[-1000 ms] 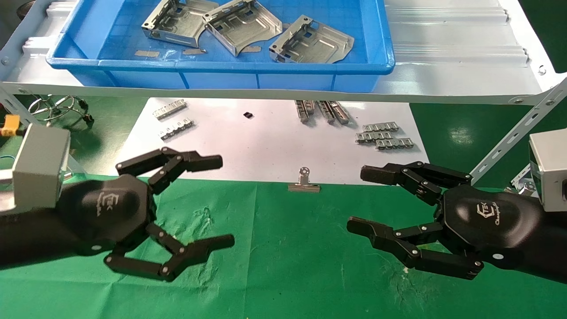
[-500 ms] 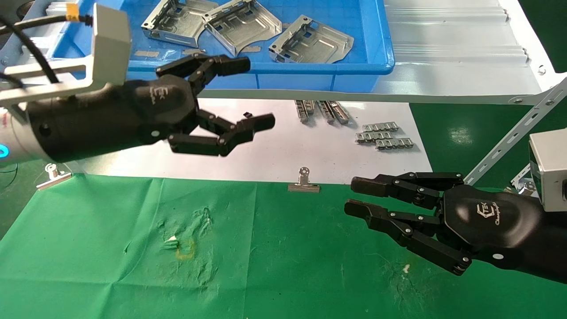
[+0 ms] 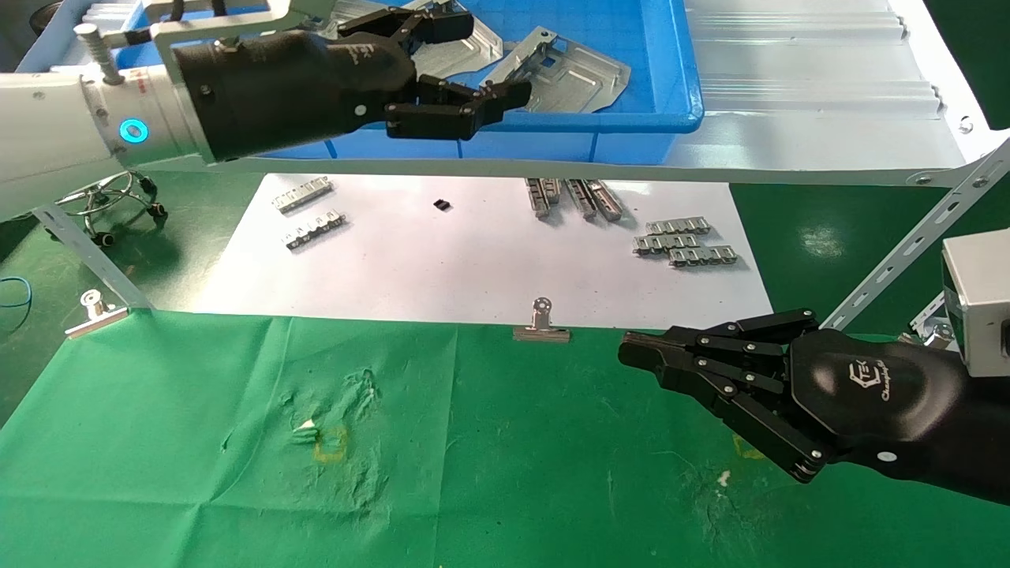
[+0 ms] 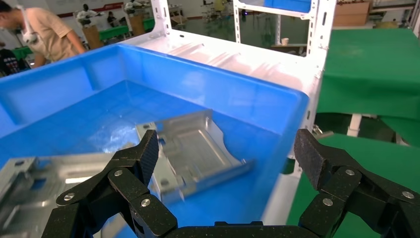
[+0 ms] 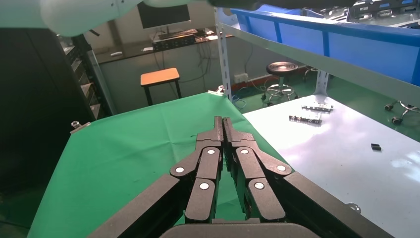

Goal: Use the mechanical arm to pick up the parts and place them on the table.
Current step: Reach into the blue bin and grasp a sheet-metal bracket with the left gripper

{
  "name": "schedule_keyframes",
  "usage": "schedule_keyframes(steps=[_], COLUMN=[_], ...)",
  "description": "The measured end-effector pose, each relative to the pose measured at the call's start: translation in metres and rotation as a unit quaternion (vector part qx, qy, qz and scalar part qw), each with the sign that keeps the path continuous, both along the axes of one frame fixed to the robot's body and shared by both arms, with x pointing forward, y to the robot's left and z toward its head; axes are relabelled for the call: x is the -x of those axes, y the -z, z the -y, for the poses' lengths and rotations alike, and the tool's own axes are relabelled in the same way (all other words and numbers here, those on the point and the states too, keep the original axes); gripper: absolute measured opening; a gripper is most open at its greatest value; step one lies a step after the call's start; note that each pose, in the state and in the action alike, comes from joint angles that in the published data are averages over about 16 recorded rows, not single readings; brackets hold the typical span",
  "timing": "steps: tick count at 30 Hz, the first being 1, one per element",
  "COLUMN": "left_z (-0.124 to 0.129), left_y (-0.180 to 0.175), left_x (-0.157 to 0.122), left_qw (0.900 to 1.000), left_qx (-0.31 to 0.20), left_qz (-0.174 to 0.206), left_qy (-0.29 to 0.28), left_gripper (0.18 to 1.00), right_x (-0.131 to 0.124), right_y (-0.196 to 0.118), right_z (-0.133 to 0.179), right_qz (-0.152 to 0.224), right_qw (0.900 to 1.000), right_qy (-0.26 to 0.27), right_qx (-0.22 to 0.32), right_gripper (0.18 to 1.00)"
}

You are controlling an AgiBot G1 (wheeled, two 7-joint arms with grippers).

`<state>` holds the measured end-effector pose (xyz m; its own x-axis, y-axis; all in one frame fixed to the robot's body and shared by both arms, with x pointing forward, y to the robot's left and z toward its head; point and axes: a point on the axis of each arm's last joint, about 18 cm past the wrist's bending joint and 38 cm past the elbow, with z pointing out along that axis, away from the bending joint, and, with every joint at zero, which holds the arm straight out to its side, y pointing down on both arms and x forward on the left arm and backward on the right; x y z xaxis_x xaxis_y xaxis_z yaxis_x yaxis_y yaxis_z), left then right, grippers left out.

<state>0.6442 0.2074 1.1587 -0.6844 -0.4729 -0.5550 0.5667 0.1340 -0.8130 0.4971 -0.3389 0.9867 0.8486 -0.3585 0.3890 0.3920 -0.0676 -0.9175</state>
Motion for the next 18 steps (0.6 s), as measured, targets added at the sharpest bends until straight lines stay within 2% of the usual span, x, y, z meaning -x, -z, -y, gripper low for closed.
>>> schedule_keyframes(steps=[12, 18], left_z=[0.031, 0.040], left_y=[-0.042, -0.049], left_x=[-0.036, -0.043], left_qw=[0.9957, 0.9935], left_qx=[0.004, 0.013], left_qz=[-0.008, -0.021], left_qy=[-0.093, -0.111], left_gripper=[1.001, 1.001], right_x=[0.000, 0.000], right_y=[0.000, 0.000], right_z=[0.000, 0.000], right_qz=[0.000, 0.000], right_qw=[1.000, 1.000], right_qy=[0.000, 0.000], right_qx=[0.000, 0.000], right_gripper=[0.193, 0.192])
